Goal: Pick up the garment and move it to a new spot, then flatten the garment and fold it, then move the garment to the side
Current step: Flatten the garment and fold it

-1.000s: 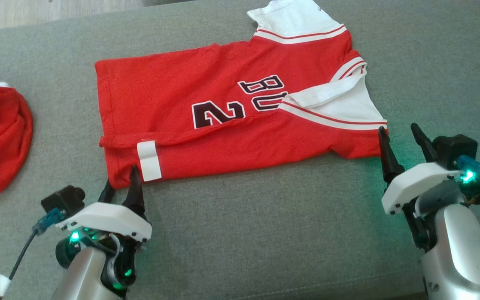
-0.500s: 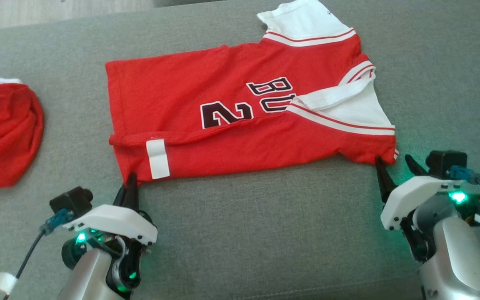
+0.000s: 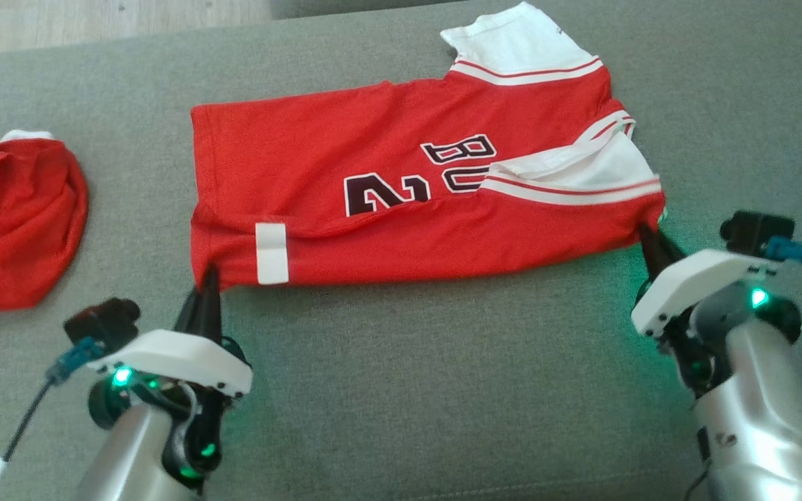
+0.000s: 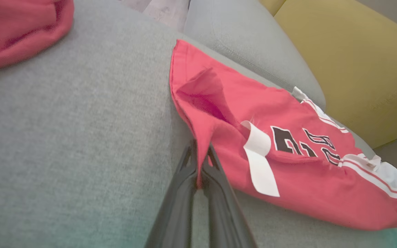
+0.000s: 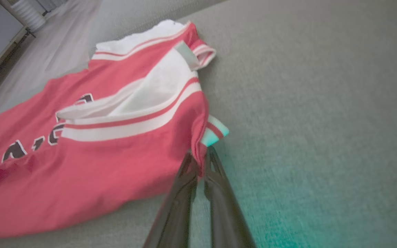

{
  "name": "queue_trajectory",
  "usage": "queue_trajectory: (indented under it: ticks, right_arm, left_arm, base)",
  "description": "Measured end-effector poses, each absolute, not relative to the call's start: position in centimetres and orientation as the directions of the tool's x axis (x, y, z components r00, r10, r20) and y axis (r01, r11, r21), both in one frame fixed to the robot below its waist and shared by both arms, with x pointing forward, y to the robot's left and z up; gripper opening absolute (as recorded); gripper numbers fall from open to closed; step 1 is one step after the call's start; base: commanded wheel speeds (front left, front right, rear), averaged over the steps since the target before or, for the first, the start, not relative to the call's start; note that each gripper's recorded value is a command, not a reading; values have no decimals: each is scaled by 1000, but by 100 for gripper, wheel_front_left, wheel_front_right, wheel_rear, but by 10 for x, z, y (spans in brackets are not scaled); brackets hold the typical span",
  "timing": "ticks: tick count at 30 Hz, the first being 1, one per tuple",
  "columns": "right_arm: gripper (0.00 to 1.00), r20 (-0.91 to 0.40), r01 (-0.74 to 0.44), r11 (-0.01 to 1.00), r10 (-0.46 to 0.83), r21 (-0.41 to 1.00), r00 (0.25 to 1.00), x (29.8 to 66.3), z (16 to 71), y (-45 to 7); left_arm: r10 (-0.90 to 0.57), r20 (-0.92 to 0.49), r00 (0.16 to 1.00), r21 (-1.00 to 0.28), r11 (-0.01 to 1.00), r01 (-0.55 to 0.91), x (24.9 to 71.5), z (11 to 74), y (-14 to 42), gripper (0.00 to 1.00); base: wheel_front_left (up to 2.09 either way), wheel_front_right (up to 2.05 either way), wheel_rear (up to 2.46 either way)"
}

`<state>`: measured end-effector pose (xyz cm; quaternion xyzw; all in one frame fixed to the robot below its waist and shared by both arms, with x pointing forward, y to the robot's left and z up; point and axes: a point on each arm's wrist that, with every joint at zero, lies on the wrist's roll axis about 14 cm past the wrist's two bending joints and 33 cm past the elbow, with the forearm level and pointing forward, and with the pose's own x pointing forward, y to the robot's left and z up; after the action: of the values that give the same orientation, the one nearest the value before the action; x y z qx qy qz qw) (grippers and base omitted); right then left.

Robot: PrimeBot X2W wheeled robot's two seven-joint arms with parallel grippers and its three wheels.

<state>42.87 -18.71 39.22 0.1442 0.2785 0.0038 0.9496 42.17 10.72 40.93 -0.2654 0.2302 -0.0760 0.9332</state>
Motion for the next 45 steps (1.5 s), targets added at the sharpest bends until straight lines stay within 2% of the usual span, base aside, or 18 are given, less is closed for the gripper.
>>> queue_trajectory:
  ticks: [6,11,17,24,25,26,27,28,29,33,37,41,45]
  right_arm:
    - [0,-462,35,967,89,253,882,440,431,-201]
    - [0,-470,19,970,101,243,877,429,443,-207]
    - [0,-608,107,965,64,240,791,363,401,-222]
    - [0,-642,158,955,41,250,766,341,385,-221]
    - [26,-641,162,954,39,252,767,339,384,-220]
    - [60,-641,165,954,35,250,767,337,383,-220]
    - [100,-638,173,952,29,252,769,336,382,-221]
    - [100,-636,181,950,24,255,771,334,382,-221]
    - [100,-634,188,948,18,256,773,332,381,-222]
    - [100,-619,209,949,-19,236,785,326,382,-230]
    - [100,-559,199,957,-50,209,828,336,401,-237]
    - [100,-498,172,967,-56,189,865,351,420,-237]
    - [100,-421,110,979,-29,171,907,381,446,-228]
  left_arm:
    - [-291,-306,906,-481,869,117,428,444,115,0]
    - [-325,-301,896,-460,873,162,414,455,117,0]
    - [-345,-432,833,-473,873,117,361,422,114,0]
    - [-343,-501,794,-497,866,61,337,396,106,0]
    - [-340,-509,790,-498,866,52,335,392,105,0]
    - [-332,-510,793,-498,866,43,334,390,106,0]
    - [-326,-512,795,-495,868,37,334,388,107,21]
    - [-321,-517,794,-491,871,32,333,385,108,64]
    - [-316,-519,794,-488,873,28,332,384,109,100]
    - [-302,-508,806,-463,885,40,334,385,113,100]
    - [-309,-467,829,-411,905,106,350,401,119,100]
    - [-319,-376,870,-316,927,203,395,440,128,100]
    - [-330,-287,899,-180,941,287,448,487,138,100]
  base:
    - [0,0,0]
    - [0,0,0]
    - [0,0,0]
    - [0,0,0]
    - [0,0,0]
    - [0,0,0]
    - [0,0,0]
    - [0,0,0]
    - [0,0,0]
    - [0,0,0]
    - [0,0,0]
    - [0,0,0]
    - [0,0,0]
